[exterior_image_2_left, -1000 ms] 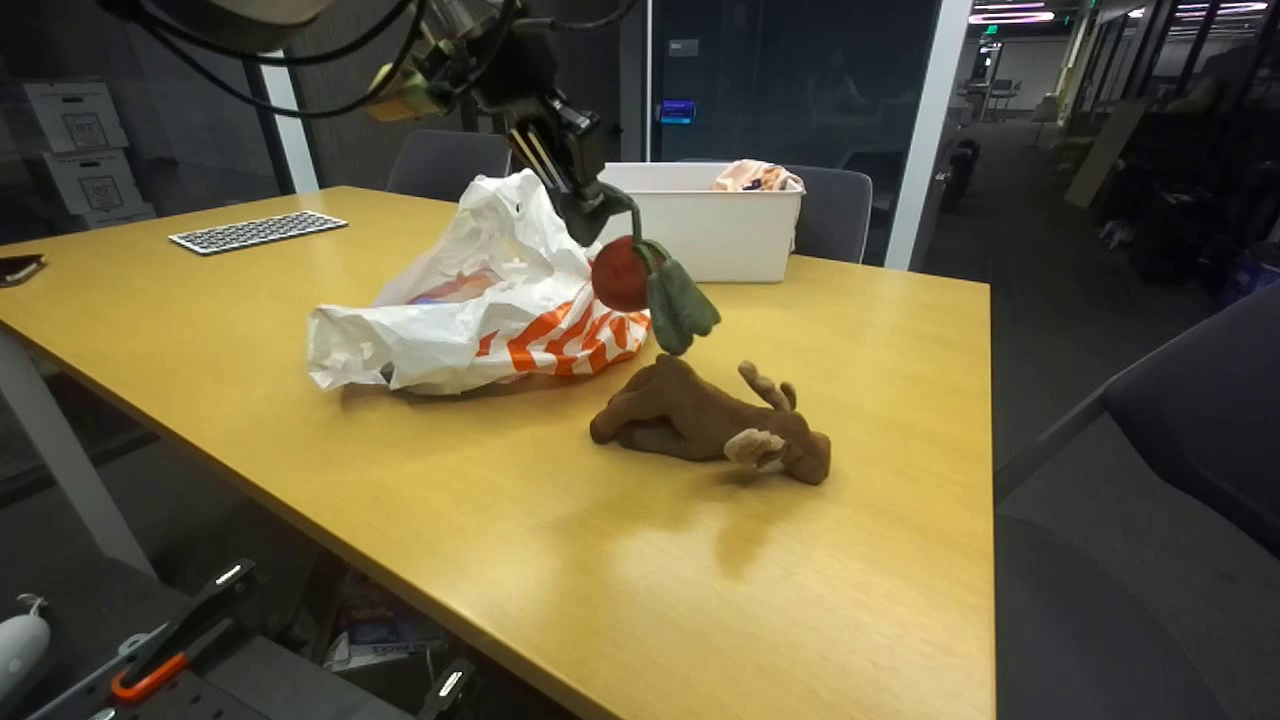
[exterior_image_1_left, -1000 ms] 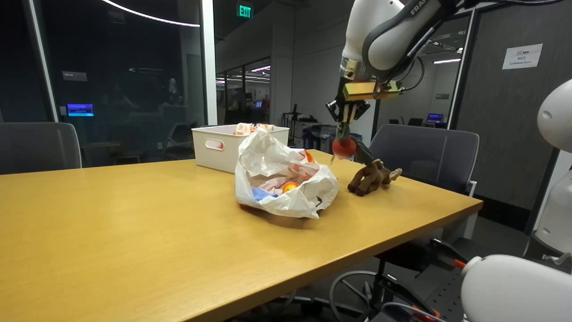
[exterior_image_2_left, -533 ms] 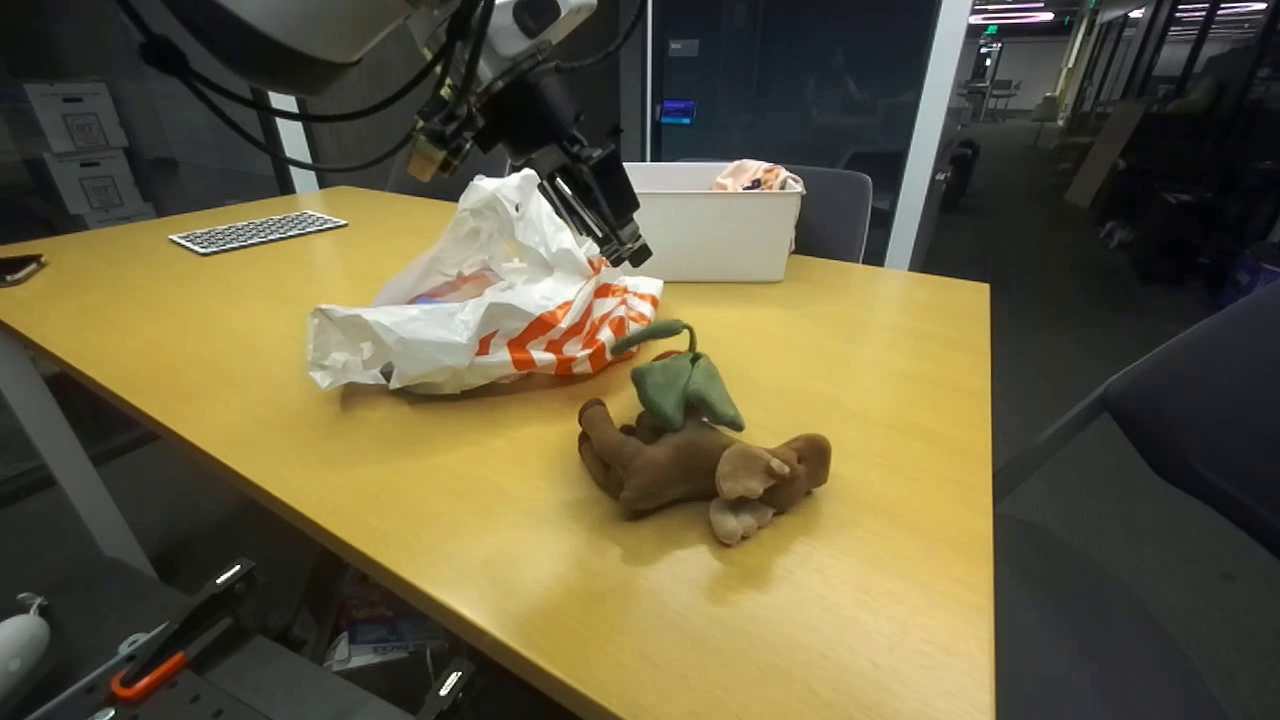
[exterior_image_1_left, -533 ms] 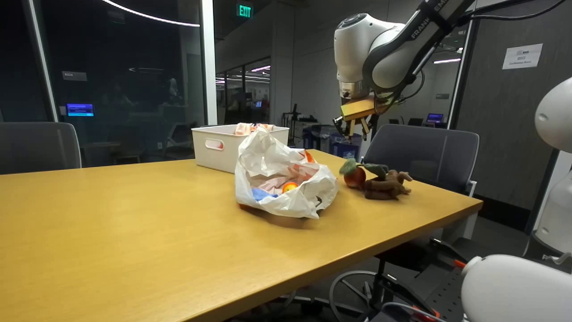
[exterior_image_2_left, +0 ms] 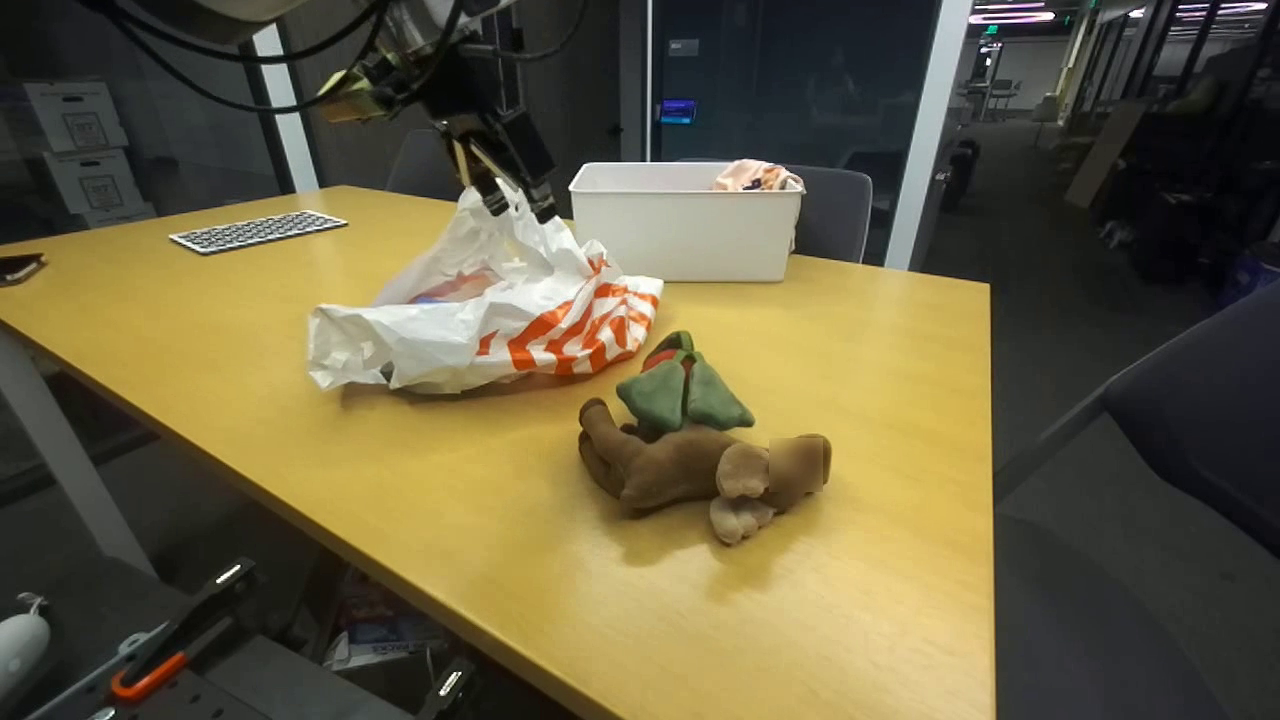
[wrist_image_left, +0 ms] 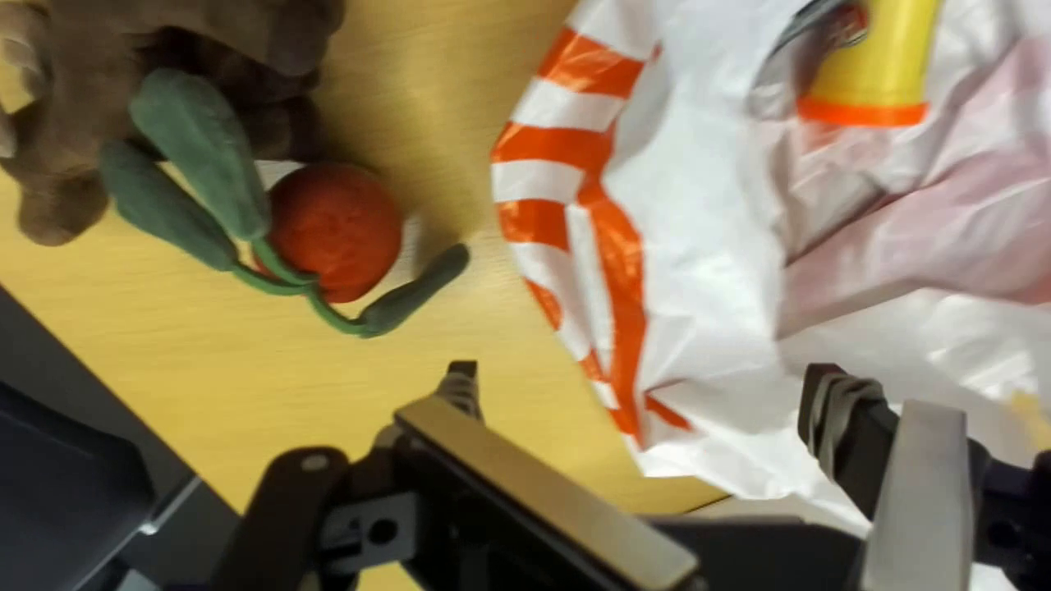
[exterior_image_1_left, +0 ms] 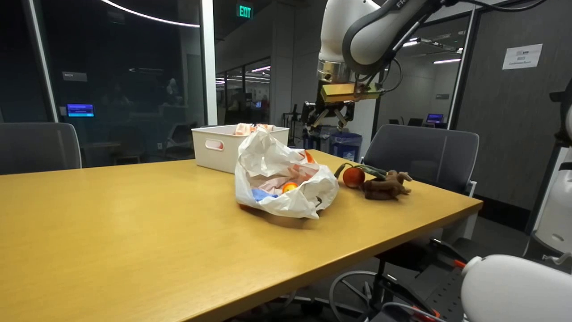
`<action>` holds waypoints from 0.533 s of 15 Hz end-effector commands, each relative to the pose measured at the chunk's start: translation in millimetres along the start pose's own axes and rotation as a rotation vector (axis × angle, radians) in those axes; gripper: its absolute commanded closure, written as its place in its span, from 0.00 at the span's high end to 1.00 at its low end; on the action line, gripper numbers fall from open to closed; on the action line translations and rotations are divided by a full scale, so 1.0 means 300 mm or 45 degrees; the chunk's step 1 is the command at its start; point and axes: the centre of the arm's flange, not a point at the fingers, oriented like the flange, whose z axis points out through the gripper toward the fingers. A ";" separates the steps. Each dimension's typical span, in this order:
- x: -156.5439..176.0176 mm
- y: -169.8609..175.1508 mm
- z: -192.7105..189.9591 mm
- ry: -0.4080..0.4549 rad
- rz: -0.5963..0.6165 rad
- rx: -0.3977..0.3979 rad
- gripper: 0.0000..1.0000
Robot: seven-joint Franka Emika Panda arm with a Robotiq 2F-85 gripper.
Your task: Remove the items from the plastic bag and put them on the right side of the table.
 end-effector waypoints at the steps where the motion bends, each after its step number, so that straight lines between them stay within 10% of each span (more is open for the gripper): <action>1: -0.064 -0.163 -0.051 -0.066 -0.176 0.174 1.00; 8: -0.164 -0.418 0.085 -0.229 -0.497 0.320 1.00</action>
